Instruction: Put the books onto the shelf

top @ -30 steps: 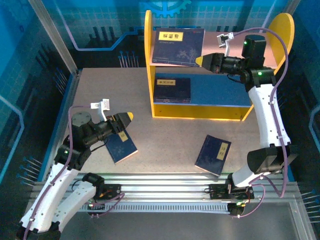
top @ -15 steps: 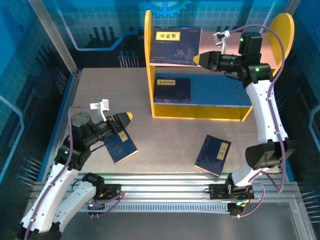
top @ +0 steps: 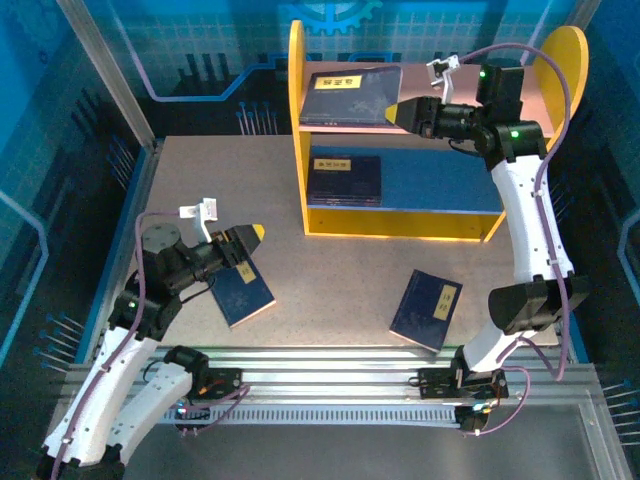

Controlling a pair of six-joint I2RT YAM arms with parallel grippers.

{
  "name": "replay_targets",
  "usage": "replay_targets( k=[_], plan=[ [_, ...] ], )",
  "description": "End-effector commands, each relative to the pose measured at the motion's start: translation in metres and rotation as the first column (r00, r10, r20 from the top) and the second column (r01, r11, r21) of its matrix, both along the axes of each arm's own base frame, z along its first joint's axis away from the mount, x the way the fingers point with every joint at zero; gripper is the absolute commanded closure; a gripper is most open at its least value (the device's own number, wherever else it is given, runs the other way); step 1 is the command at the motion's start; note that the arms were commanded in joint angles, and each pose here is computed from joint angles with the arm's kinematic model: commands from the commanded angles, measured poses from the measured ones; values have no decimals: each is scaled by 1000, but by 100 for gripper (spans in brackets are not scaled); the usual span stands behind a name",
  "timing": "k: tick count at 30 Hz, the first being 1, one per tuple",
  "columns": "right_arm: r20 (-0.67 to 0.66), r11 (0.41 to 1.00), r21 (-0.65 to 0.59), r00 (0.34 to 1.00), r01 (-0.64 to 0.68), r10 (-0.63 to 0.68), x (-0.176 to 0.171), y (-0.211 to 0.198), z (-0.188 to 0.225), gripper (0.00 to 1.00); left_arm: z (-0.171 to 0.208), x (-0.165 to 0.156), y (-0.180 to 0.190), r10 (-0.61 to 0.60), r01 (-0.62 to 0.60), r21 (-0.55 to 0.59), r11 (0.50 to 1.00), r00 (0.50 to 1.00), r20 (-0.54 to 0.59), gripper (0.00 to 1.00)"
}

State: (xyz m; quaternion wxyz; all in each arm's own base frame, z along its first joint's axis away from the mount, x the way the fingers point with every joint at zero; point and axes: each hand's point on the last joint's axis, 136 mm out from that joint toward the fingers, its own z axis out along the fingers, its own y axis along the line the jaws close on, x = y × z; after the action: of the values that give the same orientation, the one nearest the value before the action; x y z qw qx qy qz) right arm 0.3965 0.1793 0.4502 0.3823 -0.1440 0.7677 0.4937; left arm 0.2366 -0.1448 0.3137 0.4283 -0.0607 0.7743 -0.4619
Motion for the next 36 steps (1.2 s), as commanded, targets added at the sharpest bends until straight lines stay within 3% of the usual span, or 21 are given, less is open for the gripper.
replay_targets(
  k=[1, 22, 36],
  plan=[
    [24, 1000, -19, 1000, -10, 11, -1, 6, 6, 64, 3, -1, 0, -14, 14, -5, 1000, 1000, 19, 48],
    [36, 983, -169, 997, 78, -73, 12, -6, -5, 48, 2, -2, 2, -10, 10, -5, 1000, 1000, 17, 48],
    [29, 982, -174, 997, 70, -66, 15, -3, -8, 54, 3, -4, 3, -7, 7, -8, 1000, 1000, 21, 48]
  ],
)
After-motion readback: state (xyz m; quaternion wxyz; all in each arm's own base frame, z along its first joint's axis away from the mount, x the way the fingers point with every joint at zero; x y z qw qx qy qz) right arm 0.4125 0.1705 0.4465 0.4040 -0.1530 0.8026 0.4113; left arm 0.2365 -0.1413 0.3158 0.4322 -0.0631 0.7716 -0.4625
